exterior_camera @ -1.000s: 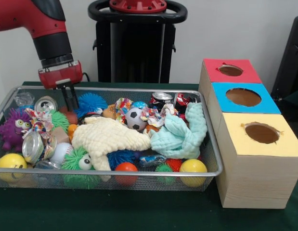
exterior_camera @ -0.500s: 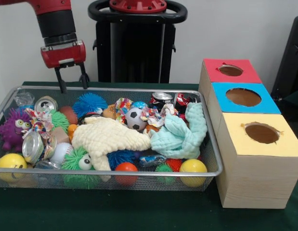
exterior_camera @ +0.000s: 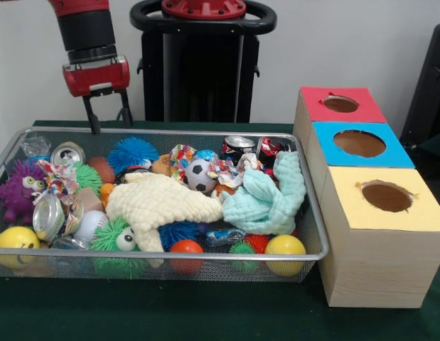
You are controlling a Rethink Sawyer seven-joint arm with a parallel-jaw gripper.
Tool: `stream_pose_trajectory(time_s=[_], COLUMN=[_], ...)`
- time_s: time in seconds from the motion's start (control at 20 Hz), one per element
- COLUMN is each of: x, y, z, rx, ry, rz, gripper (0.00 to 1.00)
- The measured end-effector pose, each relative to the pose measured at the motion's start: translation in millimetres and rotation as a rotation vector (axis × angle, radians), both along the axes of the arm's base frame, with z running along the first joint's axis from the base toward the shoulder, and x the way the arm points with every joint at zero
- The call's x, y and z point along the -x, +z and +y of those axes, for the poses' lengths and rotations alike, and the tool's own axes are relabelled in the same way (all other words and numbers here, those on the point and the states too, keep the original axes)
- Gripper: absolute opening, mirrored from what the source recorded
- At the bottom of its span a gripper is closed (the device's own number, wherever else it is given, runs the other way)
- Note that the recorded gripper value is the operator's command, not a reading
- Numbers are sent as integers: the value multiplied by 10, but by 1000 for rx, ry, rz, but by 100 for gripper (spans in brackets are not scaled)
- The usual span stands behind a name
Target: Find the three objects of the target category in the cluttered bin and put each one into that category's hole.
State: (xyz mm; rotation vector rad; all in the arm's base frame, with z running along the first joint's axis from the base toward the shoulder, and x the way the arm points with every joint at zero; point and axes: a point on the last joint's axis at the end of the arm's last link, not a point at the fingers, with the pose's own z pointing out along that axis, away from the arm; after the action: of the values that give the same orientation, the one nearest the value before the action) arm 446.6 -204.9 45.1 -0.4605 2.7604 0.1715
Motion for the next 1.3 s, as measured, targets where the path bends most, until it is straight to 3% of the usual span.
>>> stream_pose_trajectory(time_s=[0.5, 0.7, 0.75, 1.0, 1.15, 1.3], x=[80, 116, 125, 130, 127, 115], y=[-135, -245, -296, -354, -351, -330], z=[148, 370, 550, 1005, 1199, 1373], rx=[-11, -4, 4, 8, 6, 4], ry=[22, 68, 105, 164, 166, 129], rz=[21, 13, -5, -54, -76, -96], gripper=[100, 100, 100, 100, 100, 100])
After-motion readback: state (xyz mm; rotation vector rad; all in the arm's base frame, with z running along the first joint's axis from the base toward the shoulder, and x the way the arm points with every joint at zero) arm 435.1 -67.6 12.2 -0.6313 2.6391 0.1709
